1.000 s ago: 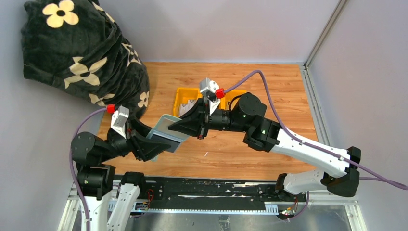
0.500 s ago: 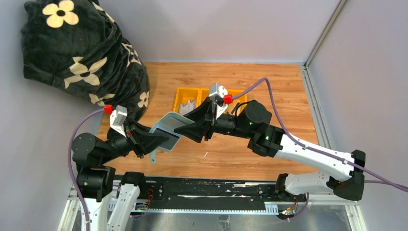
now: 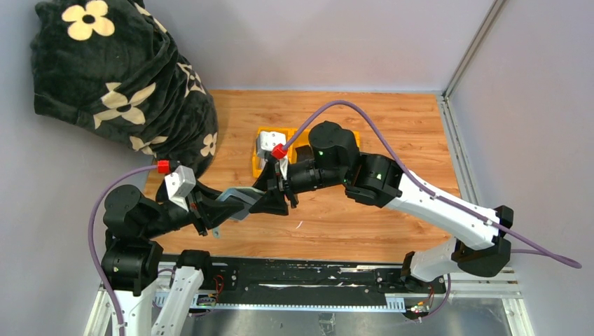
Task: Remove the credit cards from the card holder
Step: Remove the credit card from the card holder.
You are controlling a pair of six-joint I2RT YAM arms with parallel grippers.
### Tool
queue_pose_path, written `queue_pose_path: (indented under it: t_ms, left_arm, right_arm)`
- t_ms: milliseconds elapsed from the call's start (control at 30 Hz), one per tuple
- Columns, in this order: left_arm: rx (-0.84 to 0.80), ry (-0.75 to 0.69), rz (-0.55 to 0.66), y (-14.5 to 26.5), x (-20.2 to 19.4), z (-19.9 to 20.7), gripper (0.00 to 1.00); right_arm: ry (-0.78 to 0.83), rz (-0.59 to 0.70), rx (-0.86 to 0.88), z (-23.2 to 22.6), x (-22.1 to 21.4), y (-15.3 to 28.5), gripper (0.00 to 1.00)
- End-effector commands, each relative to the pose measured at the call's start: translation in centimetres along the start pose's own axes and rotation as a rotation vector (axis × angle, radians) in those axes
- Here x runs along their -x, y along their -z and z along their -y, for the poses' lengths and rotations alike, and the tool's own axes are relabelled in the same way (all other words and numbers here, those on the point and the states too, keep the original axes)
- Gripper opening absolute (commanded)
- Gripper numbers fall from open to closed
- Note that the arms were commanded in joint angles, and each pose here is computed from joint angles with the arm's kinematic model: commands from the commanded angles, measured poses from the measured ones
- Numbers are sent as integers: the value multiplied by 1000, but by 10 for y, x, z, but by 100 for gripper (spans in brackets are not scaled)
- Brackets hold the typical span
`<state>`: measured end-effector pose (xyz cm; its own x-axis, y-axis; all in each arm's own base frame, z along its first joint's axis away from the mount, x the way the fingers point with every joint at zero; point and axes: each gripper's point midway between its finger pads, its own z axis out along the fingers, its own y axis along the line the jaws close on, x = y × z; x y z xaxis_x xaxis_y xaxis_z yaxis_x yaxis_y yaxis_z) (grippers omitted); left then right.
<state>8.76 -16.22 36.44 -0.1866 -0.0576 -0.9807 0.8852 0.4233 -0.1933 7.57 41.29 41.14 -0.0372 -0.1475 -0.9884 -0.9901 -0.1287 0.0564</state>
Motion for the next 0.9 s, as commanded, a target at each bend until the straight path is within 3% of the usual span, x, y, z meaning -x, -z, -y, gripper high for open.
queue_pose_path:
  t_ms: [0, 100, 200, 267, 333, 433, 667, 867]
  left_arm:
    - [-33, -99, -12, 2, 3, 6, 0]
    - [-25, -122, -17, 3, 4, 4, 0]
    - [-8, -168, -20, 4, 4, 1, 3]
    - [26, -188, -17, 5, 5, -4, 25]
    - [45, -188, -16, 6, 4, -6, 46]
    - [46, -145, -17, 6, 4, -5, 57]
    - [13, -9, 9, 4, 8, 7, 57]
    - [-24, 130, 156, 2, 30, 19, 55]
  right_arm:
    - [28, -83, 8, -1, -9, 11, 47]
    - [26, -99, -58, 11, -8, 11, 35]
    - [35, -92, -120, 22, -4, 11, 11]
    - [31, -56, -159, 26, 2, 13, 0]
    - [33, 22, -178, 26, 14, 17, 0]
    - [12, 184, -191, 20, 34, 28, 0]
    - [-76, 460, -178, 6, 63, 51, 0]
    - [-139, 606, -179, 4, 74, 65, 0]
